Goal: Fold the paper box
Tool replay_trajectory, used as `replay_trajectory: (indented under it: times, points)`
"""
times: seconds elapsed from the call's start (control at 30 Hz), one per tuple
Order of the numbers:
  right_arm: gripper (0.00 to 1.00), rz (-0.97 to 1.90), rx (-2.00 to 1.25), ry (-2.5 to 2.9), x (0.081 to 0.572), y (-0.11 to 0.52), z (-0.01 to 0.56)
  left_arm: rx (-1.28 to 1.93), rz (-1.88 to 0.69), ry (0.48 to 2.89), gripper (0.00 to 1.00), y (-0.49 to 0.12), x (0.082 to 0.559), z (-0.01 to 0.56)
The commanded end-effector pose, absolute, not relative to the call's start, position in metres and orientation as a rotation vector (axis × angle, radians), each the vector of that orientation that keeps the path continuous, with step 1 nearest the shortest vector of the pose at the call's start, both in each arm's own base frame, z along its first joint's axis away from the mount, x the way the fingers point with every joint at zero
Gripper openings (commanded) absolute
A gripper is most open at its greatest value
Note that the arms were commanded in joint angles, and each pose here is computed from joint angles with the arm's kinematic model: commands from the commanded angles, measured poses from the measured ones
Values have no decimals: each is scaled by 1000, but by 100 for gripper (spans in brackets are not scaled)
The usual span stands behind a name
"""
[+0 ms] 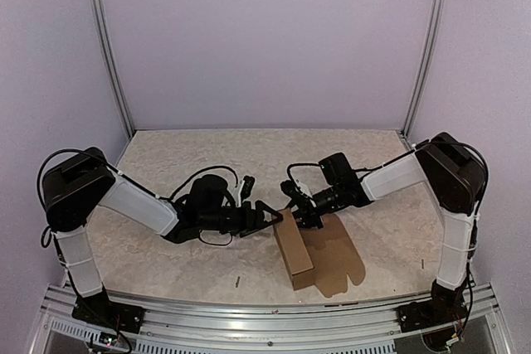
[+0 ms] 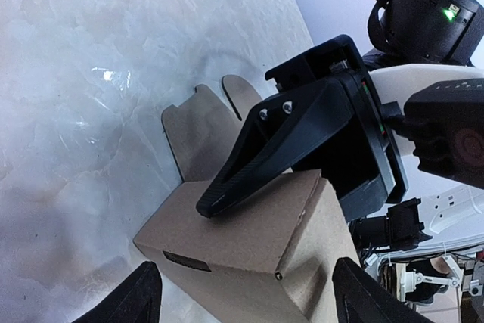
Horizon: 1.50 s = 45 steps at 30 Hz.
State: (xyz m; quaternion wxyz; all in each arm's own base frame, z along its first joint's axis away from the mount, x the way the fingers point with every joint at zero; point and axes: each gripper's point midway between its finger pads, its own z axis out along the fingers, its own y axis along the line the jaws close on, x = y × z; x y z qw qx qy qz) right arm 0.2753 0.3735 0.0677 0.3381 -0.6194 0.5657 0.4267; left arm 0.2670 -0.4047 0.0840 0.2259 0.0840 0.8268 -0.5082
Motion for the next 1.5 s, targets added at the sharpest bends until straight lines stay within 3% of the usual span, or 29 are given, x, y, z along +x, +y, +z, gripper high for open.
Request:
replay_trajectory:
  times: [0.0,0.23,0.43,0.8,1.13,1.3,1.47]
  points:
    - [24,1096,-1618,1477,273,383,64,213,-1446,2246,75,-401,265,84]
    - [17,1107,-1629,1473,269,391,61,213,-1462,2239,75,-399,262,84]
    - [24,1100,-1659,1461,264,394,58,209,-1478,2228,75,-401,260,88]
    - [2,1023,-1575,1571,279,392,68,121,-1322,2200,74,-381,264,91]
    - [0,334,-1744,1965,316,327,97,122,-1055,2157,75,-334,269,114]
    - [0,-82,-1927,2191,309,267,81,143,-1005,2156,75,-323,268,124]
    - [0,-191,-2052,2357,284,236,63,154,-998,2149,75,-321,268,133]
